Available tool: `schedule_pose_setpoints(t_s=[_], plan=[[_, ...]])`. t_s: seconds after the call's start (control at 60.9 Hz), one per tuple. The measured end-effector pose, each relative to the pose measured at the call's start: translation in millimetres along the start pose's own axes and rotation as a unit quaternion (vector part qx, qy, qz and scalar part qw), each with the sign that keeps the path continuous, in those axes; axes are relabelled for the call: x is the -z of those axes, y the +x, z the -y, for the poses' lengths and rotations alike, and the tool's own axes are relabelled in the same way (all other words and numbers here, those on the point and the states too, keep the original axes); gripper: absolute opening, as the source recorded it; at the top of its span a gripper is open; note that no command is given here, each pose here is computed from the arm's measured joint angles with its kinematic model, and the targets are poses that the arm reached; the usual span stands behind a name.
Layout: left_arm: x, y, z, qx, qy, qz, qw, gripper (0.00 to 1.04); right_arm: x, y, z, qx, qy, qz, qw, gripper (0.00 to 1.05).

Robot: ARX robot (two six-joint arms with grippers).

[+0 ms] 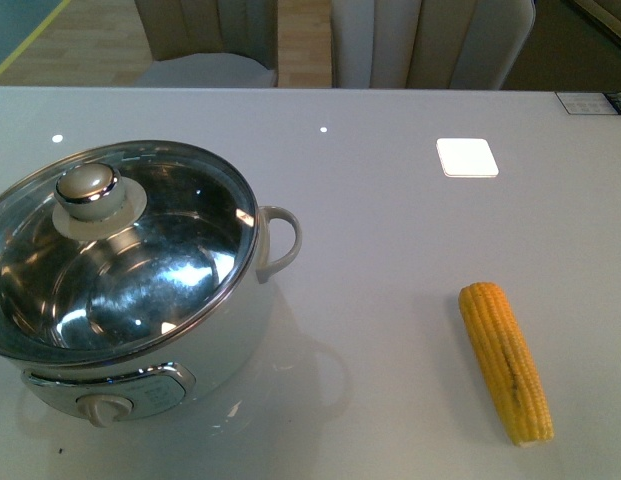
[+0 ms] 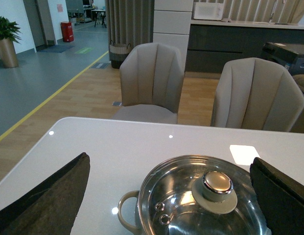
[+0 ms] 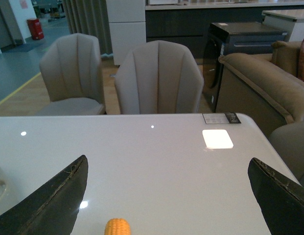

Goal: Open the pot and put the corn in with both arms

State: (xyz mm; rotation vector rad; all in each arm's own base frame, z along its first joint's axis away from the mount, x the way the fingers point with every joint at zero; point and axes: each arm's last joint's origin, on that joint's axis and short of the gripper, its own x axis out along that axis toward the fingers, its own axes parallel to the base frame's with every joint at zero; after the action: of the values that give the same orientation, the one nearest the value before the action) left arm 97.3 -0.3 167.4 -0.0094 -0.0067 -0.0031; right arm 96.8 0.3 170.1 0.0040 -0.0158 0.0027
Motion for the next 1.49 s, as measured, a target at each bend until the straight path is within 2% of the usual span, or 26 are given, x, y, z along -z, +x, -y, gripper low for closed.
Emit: schedule_pose_setpoints(t_s=[0.64,0.673,0.722,0.755,0.804,0.87,0.985,1.083,1.214,1.493], plan=[[0.1,0.0,0.0,0.0,0.0,0.0,1.0,0.98,0.0,0.0,0.0,0.0,0.0,0.0,1.0,0.96],[0.8,0.2,-0.2,-0.017,-0.006,-0.025,1.0,0.98,0.0,0.0,0.0,0.0,0.0,0.0,1.0,0.96],[0.4,0.2,1.7,-0.053,-0.012,-0.109,0.993,0.98,0.0,0.0,0.0,0.001,0.0,0.0,1.0,0.96],[-0.3,0.6,3.7,-0.065,-0.01,-0.157,0.985,0.98,0.0,0.0,0.0,0.001,0.0,0.0,1.0,0.96],[-0.9,2.0,7.5,-0.062,-0.005,-0.191,0.98,0.98,-0.1,0.0,0.0,0.001,0.0,0.0,1.0,0.96],[-6.1,5.7,12.4,-0.046,-0.005,-0.201,0.978,0.98,-0.1,0.0,0.0,0.001,0.0,0.0,1.0,0.96],[-22.8,21.4,21.0,-0.023,-0.01,-0.181,0.983,0.98,-0.1,-0.1,0.0,0.001,0.0,0.001,1.0,0.96],[-28.1,40.3,30.6,0.004,-0.01,-0.17,0.985,0.98,-0.1,-0.1,0.0,0.001,0.0,0.001,1.0,0.96],[-18.6,74.4,44.6,0.024,-0.008,-0.178,0.984,0.98,-0.1,-0.1,0.0,0.001,0.0,0.001,1.0,0.96],[30.2,146.2,71.9,0.026,0.009,-0.209,0.978,0.98,-0.1,-0.1,0.0,0.001,0.0,0.001,1.0,0.96]])
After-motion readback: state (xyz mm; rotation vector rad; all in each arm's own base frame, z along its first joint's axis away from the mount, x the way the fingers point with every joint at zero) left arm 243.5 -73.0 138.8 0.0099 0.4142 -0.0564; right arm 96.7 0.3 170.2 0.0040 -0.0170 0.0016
